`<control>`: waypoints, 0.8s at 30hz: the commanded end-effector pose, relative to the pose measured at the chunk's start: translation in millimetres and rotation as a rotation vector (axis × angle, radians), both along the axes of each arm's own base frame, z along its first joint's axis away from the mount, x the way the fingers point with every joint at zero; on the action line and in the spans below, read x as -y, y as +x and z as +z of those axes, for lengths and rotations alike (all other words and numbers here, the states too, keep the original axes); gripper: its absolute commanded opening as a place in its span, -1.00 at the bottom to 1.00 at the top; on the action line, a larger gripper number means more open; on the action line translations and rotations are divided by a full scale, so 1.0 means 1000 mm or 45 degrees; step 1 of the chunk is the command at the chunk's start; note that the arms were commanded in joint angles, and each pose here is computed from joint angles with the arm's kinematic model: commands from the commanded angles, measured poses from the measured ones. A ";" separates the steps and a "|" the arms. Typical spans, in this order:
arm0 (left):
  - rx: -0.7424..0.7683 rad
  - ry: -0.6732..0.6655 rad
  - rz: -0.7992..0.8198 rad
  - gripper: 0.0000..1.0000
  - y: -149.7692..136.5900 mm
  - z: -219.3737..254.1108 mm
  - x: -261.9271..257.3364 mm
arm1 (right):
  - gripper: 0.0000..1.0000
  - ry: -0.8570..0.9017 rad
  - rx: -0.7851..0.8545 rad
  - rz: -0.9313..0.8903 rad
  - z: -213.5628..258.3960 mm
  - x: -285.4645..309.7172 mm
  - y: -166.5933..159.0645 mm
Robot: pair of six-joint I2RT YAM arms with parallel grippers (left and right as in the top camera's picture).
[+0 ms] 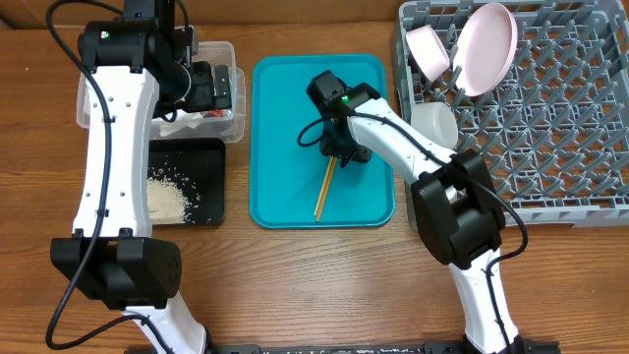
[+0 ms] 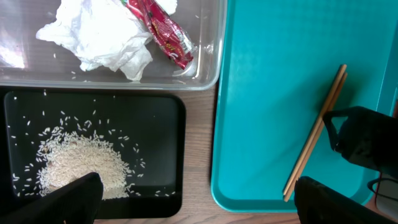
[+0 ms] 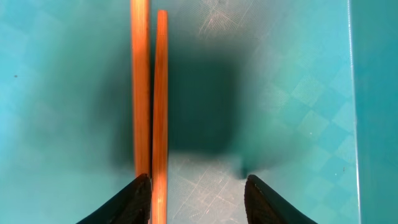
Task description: Sort waste into correct bins and load items into the dishwasher
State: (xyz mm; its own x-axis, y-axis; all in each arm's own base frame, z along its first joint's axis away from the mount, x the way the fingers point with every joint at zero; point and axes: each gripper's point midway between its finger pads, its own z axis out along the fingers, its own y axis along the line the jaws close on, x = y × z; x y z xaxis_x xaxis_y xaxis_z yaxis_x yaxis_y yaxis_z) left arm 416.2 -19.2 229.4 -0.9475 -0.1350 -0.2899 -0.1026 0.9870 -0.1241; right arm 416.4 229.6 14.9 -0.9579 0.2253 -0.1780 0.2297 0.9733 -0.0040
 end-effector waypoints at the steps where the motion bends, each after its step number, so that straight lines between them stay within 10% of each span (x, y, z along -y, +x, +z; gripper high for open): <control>1: 0.026 0.016 -0.021 0.99 0.001 0.005 -0.001 | 0.01 -0.032 -0.045 -0.026 -0.019 0.006 -0.006; 7: 0.025 0.016 -0.021 0.99 0.001 0.005 -0.001 | -0.03 -0.002 -0.139 -0.043 -0.043 0.004 -0.019; 13: 0.026 0.016 -0.022 0.99 0.001 0.005 -0.001 | -0.92 0.014 -0.139 -0.045 -0.044 0.002 -0.018; 24: 0.026 0.016 -0.022 0.99 0.001 0.005 -0.001 | -0.92 0.056 0.007 0.161 0.067 0.004 0.021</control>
State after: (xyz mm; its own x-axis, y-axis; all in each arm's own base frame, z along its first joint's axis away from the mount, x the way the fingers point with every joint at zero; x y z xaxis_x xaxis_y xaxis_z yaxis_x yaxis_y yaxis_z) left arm 416.2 -19.2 229.4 -0.9475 -0.1350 -0.2899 -0.1026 0.9870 -0.1241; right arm 410.0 217.1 33.5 -0.9749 0.2094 -0.0756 0.2123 0.9766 -0.0332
